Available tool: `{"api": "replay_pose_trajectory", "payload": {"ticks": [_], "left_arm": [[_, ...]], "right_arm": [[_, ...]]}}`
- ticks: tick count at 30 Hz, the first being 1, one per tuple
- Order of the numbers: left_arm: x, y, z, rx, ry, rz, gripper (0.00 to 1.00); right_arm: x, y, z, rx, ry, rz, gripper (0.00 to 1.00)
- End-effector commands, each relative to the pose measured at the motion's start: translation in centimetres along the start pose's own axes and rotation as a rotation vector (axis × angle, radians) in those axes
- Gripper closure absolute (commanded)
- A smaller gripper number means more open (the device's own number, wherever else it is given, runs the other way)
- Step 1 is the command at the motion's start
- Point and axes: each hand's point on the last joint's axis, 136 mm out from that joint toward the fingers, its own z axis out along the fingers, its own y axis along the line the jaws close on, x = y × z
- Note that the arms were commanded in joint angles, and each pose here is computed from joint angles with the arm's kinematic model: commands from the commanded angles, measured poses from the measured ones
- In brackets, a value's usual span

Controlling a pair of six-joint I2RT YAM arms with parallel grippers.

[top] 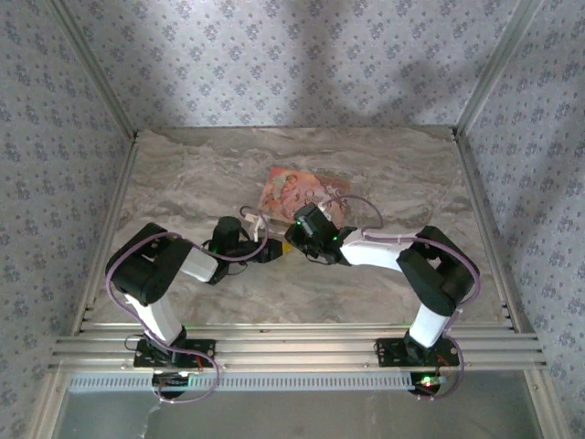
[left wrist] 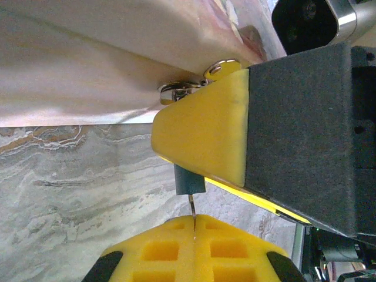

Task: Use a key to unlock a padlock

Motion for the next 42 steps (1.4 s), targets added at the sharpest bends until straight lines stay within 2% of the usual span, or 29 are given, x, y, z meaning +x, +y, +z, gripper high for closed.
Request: {"api": "replay_pose_trajectory", "payload": {"ticks": [1, 5, 9, 11, 16, 19, 27, 29, 32, 34, 35, 37, 39, 42], "left_arm": [[-4.3, -2.4, 0.3, 0.064, -0.134, 0.120, 1.00], [-3.0, -1.7, 0.4, -0.059, -0.151, 0.282, 1.00], [0.1, -1.6, 1.0, -0.260, -0.123, 0.626, 1.00], [1.1, -1.6, 1.3, -0.327, -0.116, 0.744, 1.00], [1.4, -1.7, 1.1, -0.425, -0.148, 0.889, 1.00], [1.8, -1.6, 1.0, -0.441, -0.143, 0.907, 1.00], [3.4, -3.0, 1.3, -0.609, -0.132, 1.239, 1.00], [3.9, -3.0, 1.7, -0.616, -0.107, 1.277, 1.00], [4.1, -2.8, 1.9, -0.621, -0.091, 1.279, 1.00], [3.7, -2.4, 1.9, -0.616, -0.104, 1.211, 1.00], [3.7, -2.1, 1.9, -0.578, -0.096, 1.141, 1.00], [3.2, -1.5, 1.5, -0.455, -0.080, 0.916, 1.00], [2.5, -1.8, 1.1, -0.333, -0.102, 0.747, 1.00], [1.9, -2.5, 1.1, -0.206, -0.098, 0.581, 1.00]], "right_arm": [[3.0, 0.1, -0.5, -0.002, 0.114, -0.036, 1.00], [3.0, 0.7, -0.6, -0.006, 0.133, -0.017, 1.00], [3.5, 0.9, -0.6, -0.010, 0.184, 0.016, 1.00], [3.8, 0.9, -0.8, -0.003, 0.205, 0.019, 1.00], [4.1, 0.6, -1.7, 0.012, 0.216, 0.032, 1.00], [4.1, 0.5, -2.1, 0.010, 0.207, 0.039, 1.00], [4.1, 0.6, -2.0, 0.003, 0.229, 0.055, 1.00], [4.1, 0.5, -1.9, -0.001, 0.233, 0.062, 1.00], [4.1, 0.5, -2.0, 0.000, 0.237, 0.057, 1.00], [4.0, 0.4, -2.1, -0.004, 0.231, 0.054, 1.00], [4.0, 0.5, -2.1, -0.008, 0.227, 0.055, 1.00], [3.9, 0.4, -2.3, -0.006, 0.217, 0.049, 1.00], [3.7, 0.2, -2.5, 0.001, 0.204, 0.038, 1.00], [3.5, 0.0, -2.6, 0.007, 0.192, 0.027, 1.00]]}}
